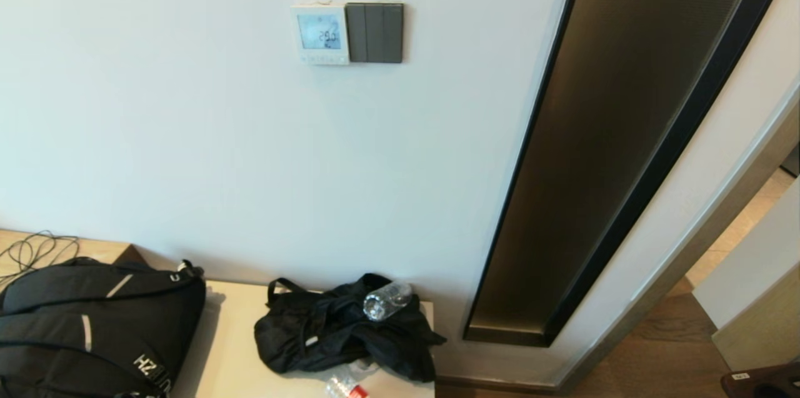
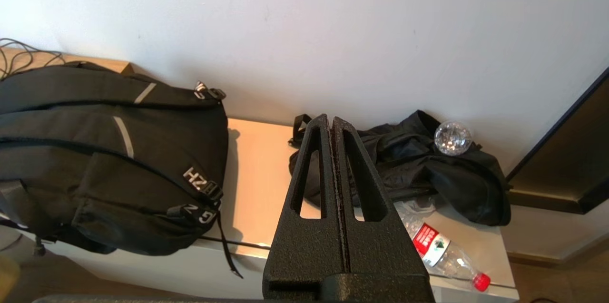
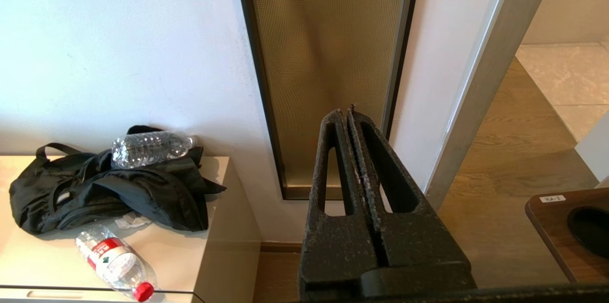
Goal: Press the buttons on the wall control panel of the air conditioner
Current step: Turn off the central air conditioner
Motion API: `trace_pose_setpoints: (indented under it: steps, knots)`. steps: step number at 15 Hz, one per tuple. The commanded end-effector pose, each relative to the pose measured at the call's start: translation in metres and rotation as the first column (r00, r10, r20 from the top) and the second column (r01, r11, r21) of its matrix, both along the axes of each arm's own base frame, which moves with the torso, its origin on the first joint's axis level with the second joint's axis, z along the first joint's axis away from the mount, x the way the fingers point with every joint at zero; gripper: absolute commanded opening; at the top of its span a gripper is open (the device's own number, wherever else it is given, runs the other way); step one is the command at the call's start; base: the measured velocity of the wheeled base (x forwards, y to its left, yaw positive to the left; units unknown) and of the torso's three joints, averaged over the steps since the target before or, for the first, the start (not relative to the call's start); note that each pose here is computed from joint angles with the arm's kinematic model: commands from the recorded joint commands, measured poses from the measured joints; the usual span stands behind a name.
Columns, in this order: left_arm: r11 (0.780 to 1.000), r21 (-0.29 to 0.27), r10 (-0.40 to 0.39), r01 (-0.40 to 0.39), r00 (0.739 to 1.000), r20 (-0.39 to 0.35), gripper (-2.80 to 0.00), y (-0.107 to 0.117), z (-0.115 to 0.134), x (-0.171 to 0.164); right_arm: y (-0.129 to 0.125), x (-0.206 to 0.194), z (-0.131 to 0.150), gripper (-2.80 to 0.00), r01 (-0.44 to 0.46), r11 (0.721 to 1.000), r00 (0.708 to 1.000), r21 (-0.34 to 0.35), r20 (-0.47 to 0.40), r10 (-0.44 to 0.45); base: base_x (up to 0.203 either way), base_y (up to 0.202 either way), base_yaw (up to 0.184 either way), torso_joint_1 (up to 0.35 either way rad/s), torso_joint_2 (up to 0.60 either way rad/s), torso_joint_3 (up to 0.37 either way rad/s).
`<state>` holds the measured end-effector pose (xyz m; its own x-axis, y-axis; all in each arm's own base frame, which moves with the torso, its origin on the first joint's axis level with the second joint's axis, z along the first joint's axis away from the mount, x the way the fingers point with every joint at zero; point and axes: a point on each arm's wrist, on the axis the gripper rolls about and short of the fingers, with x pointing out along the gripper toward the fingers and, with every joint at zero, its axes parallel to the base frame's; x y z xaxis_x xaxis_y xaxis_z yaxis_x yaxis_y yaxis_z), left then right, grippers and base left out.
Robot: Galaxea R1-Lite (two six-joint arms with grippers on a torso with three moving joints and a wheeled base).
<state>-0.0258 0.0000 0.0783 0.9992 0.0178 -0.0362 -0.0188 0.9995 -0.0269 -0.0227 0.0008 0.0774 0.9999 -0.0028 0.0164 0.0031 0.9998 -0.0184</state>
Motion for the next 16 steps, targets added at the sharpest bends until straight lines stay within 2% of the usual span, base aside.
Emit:
trace_pose_setpoints:
  steps: [1,11,12,16]
  knots:
    - [1.000,0.000,0.001,-0.001,1.000,0.001,-2.80,0.000,0.000,0.000,0.000,0.000,0.000,-2.80,0.000,1.000,1.000,0.000,-0.001,0.000,0.000,0.000,0.000,0.000,0.00,0.000]
    - [1.000,0.027,0.002,-0.001,1.000,-0.013,-2.80,0.000,0.004,0.001,0.000,0.000,0.000,-2.80,0.000,1.000,1.000,0.000,0.000,0.000,0.000,0.000,0.000,0.000,0.00,0.000]
    - [1.000,0.025,-0.001,0.001,1.000,0.003,-2.80,0.000,0.015,0.000,0.000,0.000,0.000,-2.80,0.000,1.000,1.000,0.000,0.000,0.000,0.000,0.000,0.000,0.000,0.00,0.000]
    - [1.000,0.021,-0.019,0.018,0.997,0.068,-2.80,0.000,0.095,0.015,0.000,0.000,0.000,-2.80,-0.001,1.000,1.000,0.000,-0.001,0.001,0.000,0.000,0.000,0.000,0.00,0.000]
